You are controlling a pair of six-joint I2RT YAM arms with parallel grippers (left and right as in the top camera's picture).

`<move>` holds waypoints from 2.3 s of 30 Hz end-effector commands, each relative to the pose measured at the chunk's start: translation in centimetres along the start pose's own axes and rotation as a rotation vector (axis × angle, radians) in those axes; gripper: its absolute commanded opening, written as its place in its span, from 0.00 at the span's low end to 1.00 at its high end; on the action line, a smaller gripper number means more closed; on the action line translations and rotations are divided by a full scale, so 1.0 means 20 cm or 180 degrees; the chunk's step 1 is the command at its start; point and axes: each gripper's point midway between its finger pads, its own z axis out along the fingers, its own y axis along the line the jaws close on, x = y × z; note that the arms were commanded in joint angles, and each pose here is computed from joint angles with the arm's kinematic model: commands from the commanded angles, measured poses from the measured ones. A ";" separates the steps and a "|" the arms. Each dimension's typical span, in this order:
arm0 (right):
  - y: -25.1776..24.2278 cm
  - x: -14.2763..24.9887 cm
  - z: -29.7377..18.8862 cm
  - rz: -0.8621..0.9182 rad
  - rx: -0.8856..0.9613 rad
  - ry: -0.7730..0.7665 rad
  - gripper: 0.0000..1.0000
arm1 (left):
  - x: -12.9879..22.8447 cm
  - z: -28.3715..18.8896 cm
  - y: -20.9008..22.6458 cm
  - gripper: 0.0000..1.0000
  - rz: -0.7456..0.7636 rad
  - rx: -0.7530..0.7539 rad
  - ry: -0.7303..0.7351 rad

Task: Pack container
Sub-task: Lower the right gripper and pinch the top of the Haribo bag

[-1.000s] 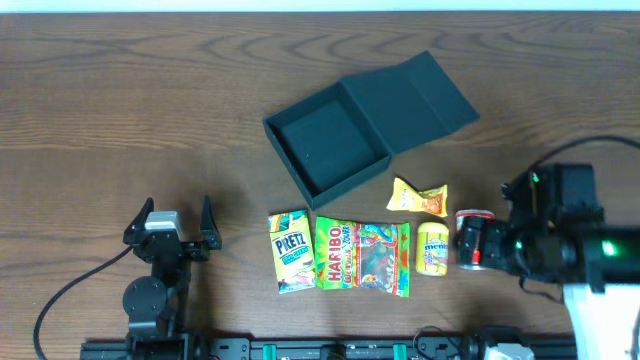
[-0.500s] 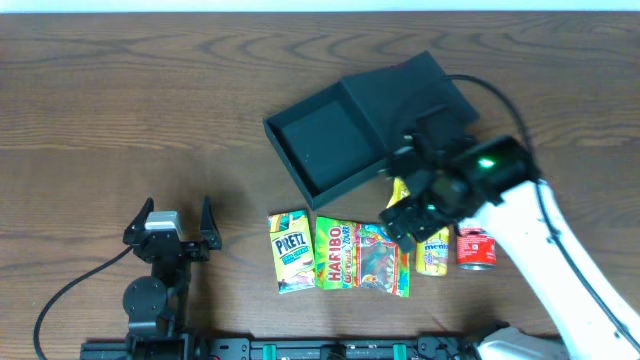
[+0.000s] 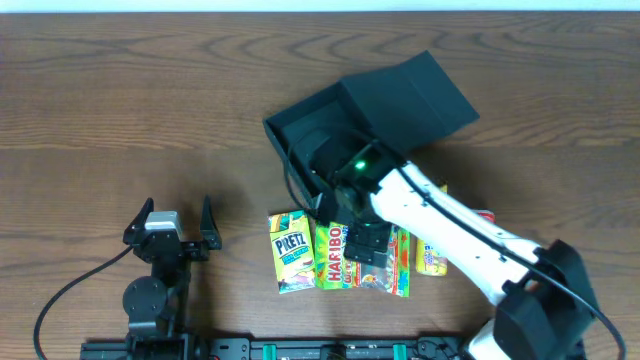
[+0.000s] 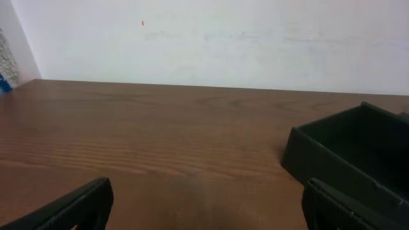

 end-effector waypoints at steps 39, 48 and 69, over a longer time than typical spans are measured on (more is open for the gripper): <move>0.17 -0.09 0.43 -0.0429 -0.0198 -0.0667 0.98 | 0.08 0.00 0.01 0.95 -0.0018 -0.0022 0.0186; 0.18 -0.08 0.46 -0.0429 -0.0230 -0.0663 0.94 | 0.08 0.00 0.01 0.95 -0.0018 -0.0022 0.0186; 0.18 -0.08 0.49 -0.0418 -0.0196 -0.0696 0.73 | 0.08 0.00 0.01 0.95 -0.0018 -0.0022 0.0187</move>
